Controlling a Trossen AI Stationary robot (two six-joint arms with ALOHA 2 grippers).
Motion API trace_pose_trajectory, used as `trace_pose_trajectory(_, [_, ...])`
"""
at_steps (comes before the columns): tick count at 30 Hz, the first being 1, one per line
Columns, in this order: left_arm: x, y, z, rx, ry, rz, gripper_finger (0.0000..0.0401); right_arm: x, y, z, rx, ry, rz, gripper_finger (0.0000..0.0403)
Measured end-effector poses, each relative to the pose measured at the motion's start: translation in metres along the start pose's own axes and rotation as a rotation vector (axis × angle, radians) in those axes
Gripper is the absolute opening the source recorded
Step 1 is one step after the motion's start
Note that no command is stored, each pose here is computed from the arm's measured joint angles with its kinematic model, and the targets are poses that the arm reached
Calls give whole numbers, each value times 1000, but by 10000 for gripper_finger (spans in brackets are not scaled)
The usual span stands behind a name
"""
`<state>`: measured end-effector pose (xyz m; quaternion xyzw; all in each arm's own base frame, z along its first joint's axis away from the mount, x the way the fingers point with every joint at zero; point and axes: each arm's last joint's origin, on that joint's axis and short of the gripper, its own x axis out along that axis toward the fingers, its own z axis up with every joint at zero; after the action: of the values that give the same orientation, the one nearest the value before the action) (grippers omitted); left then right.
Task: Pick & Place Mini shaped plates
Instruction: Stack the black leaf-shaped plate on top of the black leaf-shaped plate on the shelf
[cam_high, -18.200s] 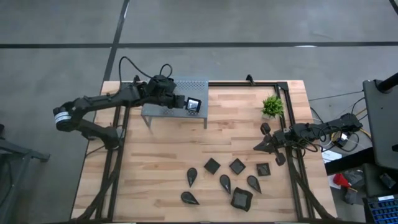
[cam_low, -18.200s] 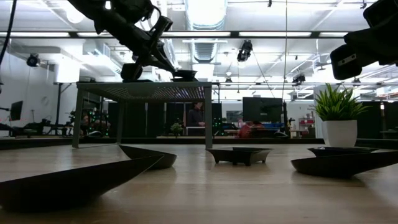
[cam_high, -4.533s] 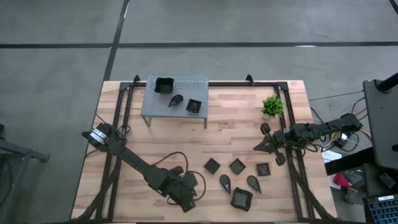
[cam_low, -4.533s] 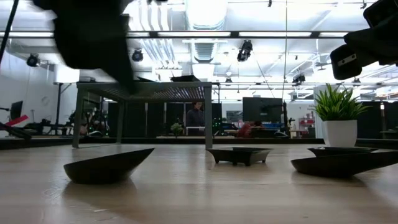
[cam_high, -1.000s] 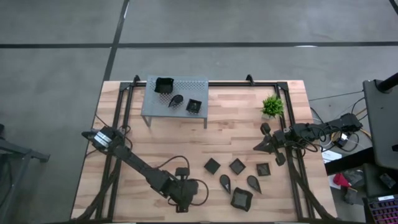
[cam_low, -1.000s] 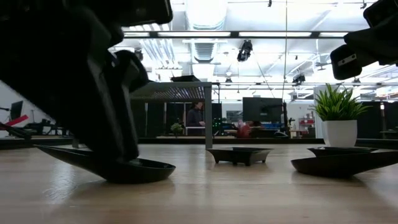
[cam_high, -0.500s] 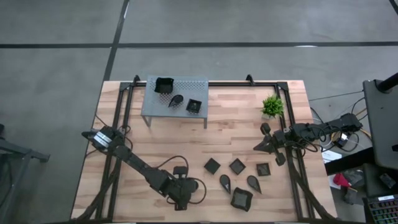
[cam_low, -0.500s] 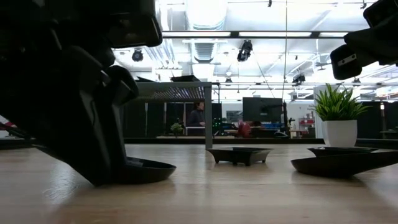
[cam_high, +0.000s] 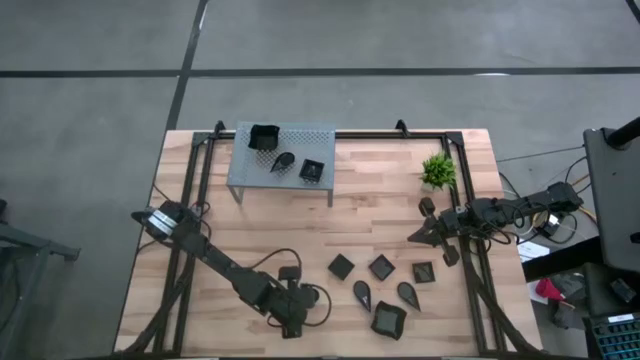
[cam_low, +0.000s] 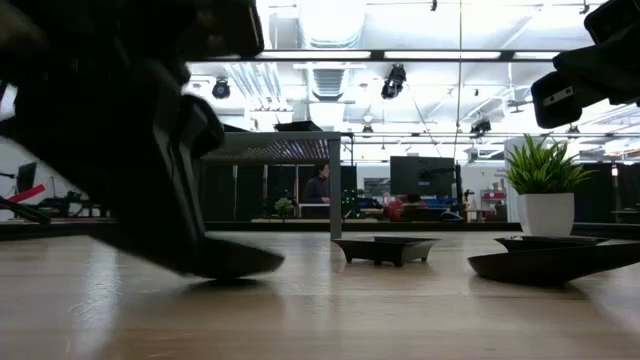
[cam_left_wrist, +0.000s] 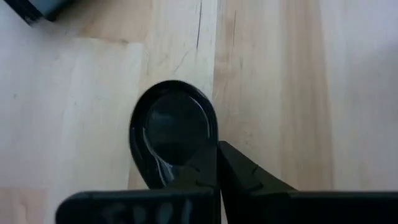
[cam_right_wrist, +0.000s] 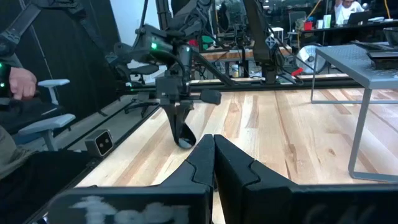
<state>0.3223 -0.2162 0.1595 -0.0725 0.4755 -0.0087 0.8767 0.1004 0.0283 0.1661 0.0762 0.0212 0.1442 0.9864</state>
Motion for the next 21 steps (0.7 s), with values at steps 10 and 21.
trace_pose_trajectory(10, [-68, 19, 22, -18, -98, 64, 0, 0, 0, 0, 0, 0, 0, 8])
trace_pose_trajectory(21, [-156, 92, 56, 2, -307, 298, 0, 0, 0, 0, 0, 0, 0, 8])
